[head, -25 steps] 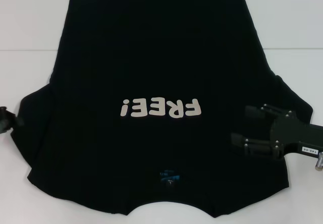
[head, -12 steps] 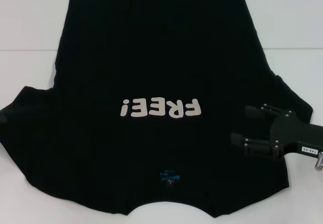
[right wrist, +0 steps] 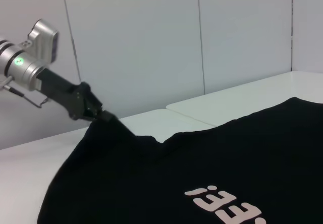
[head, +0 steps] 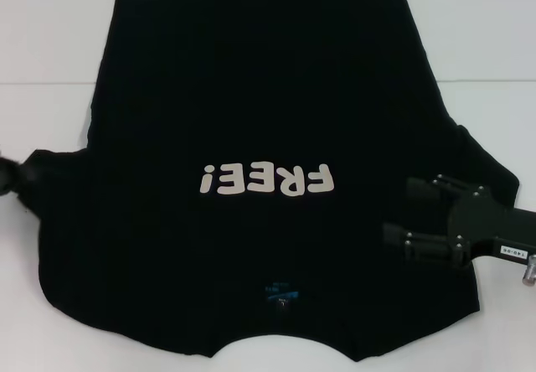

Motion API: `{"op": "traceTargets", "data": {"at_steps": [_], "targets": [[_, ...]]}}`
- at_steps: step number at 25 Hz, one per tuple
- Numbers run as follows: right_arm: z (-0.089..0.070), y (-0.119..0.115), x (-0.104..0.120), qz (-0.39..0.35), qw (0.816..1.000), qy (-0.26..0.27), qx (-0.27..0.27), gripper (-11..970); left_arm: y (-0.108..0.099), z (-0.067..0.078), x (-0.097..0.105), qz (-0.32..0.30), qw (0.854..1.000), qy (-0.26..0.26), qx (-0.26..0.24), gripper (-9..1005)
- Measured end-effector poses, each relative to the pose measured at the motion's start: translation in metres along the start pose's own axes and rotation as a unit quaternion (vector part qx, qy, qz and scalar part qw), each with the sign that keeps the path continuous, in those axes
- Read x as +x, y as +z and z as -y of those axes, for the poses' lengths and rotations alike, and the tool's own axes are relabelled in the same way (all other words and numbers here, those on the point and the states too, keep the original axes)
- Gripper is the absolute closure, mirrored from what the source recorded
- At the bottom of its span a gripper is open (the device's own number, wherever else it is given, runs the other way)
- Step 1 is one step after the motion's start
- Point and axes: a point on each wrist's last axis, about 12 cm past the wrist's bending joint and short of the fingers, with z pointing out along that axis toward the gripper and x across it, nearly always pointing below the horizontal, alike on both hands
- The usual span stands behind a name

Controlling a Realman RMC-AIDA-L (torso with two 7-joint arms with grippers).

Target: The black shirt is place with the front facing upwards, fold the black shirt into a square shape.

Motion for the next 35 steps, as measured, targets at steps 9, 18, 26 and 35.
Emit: {"op": "traceTargets", "data": {"at_steps": [9,18,26,35], "targets": [[-0.003,0.002,0.003,-0.002,1.0,0.006,-0.005,46,0.057,0.083,0.0,-0.096,0.985,0.139,0.035,976],[-0.005,0.004,0.005,-0.003,1.0,0.012,-0.008,46,0.101,0.11,0.022,-0.137,0.98,0.142,0.016,944],[-0.004,0.003,0.005,-0.003,1.0,0.012,-0.004,46,0.085,0.081,0.031,-0.091,0.989,0.004,0.115,783],[-0.003,0.003,0.005,-0.003,1.0,0.012,-0.001,46,0.045,0.025,0.035,-0.035,0.991,-0.091,0.089,429]]}}
